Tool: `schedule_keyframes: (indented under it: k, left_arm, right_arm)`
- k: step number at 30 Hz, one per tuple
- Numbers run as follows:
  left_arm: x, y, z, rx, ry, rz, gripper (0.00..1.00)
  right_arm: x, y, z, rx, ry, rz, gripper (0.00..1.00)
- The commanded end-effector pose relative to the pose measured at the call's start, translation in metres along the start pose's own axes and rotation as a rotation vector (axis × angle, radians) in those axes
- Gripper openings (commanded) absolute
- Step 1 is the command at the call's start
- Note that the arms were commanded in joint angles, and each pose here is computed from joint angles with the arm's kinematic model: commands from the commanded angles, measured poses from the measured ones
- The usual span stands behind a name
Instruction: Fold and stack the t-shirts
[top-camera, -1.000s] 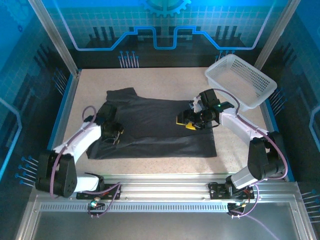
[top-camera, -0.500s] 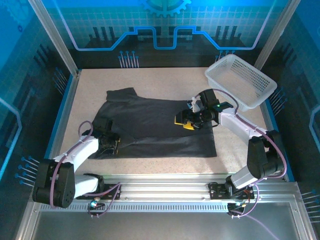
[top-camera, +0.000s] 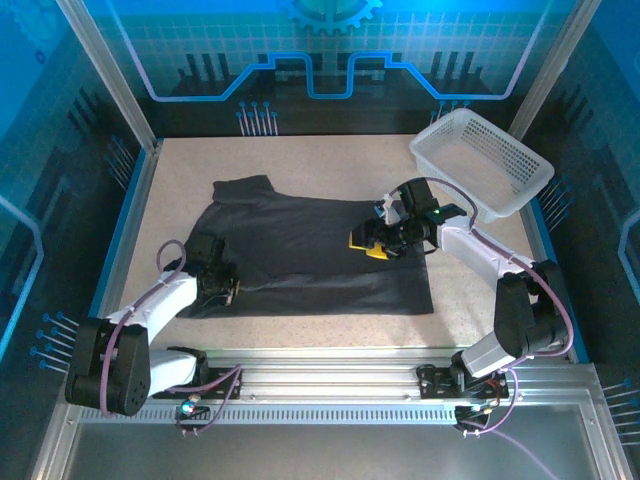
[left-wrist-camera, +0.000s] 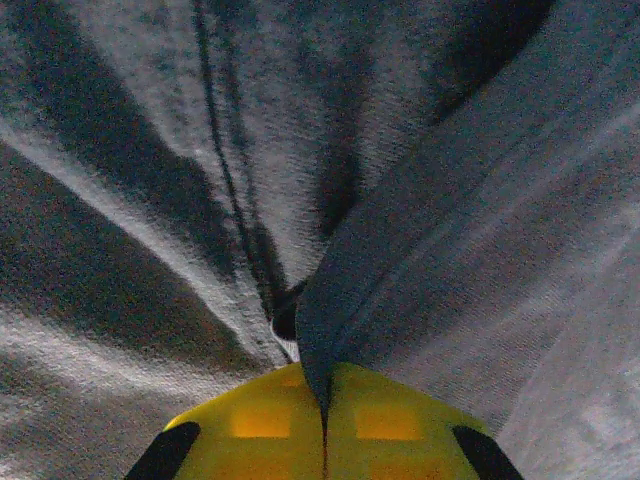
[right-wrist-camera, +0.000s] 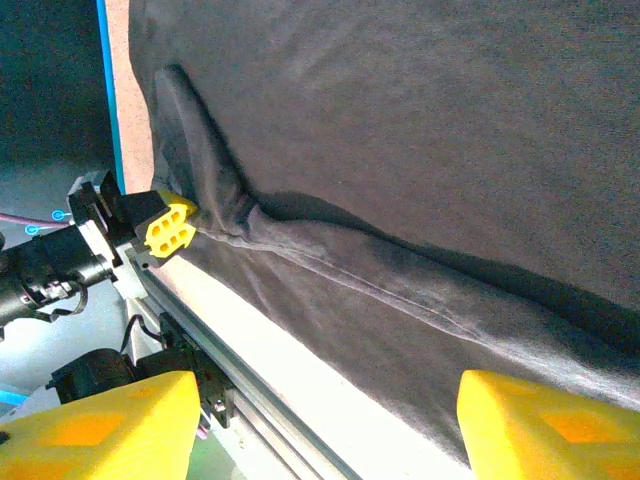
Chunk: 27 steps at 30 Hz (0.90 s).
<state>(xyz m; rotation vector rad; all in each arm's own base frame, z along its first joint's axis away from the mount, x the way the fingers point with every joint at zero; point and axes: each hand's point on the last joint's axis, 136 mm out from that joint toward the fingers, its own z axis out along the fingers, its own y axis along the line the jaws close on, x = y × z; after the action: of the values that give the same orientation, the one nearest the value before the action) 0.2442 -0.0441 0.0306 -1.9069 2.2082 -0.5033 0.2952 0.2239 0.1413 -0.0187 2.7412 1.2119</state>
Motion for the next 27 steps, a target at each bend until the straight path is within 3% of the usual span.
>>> schedule_keyframes:
  k: [1,11,19,22,27]
  left_arm:
    - [-0.004,-0.022,-0.01,0.015,-0.019,0.092,0.01]
    - [0.016,-0.088,0.004,-0.15,0.058,0.537,0.0]
    - [0.044,-0.107,0.024,-0.327,0.076,0.866,0.0]
    - [0.047,-0.106,0.03,-0.376,0.06,0.943,0.0]
    - [0.049,-0.118,0.037,-0.333,0.034,0.967,0.04]
  right_arm:
    - [0.003,0.002,0.002,0.003,0.008,-0.002,0.69]
    - [-0.002,-0.001,0.002,0.022,0.008,0.013,0.68]
    - [-0.003,-0.007,0.0,0.031,0.01,0.031,0.68]
    - [-0.003,-0.009,0.001,0.032,0.012,0.035,0.68]
    - [-0.004,-0.01,0.002,0.03,0.017,0.04,0.68]
